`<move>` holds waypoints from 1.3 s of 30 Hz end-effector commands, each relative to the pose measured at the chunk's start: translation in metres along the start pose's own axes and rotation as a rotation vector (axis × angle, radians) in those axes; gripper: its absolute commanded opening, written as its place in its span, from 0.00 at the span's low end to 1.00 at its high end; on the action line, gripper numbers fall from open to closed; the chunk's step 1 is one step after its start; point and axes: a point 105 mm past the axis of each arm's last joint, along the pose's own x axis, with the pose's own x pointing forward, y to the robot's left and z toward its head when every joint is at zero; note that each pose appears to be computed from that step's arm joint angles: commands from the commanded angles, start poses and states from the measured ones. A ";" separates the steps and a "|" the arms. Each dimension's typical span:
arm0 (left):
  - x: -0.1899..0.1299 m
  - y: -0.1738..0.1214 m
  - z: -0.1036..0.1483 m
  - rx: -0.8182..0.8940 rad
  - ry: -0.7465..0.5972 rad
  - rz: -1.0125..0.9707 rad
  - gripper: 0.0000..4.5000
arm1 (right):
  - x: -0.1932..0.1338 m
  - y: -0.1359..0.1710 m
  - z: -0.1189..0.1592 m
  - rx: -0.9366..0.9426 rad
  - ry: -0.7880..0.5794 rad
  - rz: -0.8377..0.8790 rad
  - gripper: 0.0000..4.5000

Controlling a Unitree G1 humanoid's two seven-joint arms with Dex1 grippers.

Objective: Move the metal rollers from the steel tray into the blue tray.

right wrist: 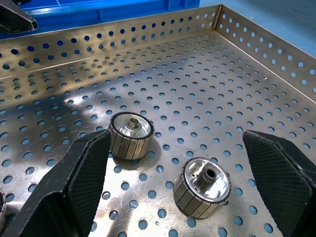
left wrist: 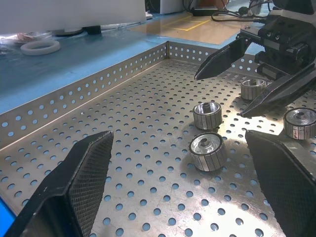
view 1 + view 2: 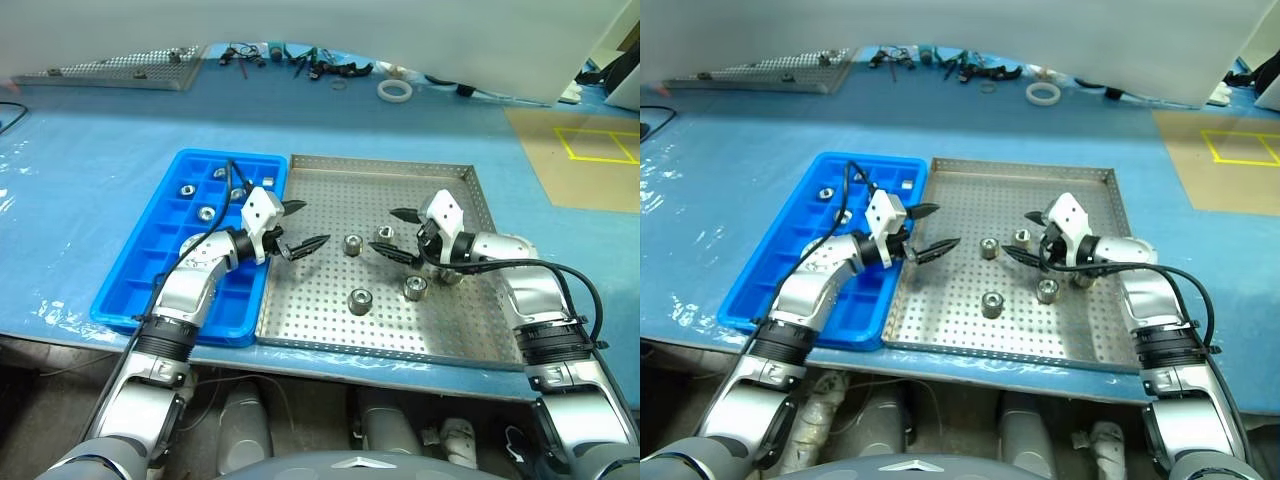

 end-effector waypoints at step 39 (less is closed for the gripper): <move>0.020 -0.005 0.002 0.018 0.097 -0.098 1.00 | -0.017 0.001 0.001 -0.031 -0.002 -0.073 0.99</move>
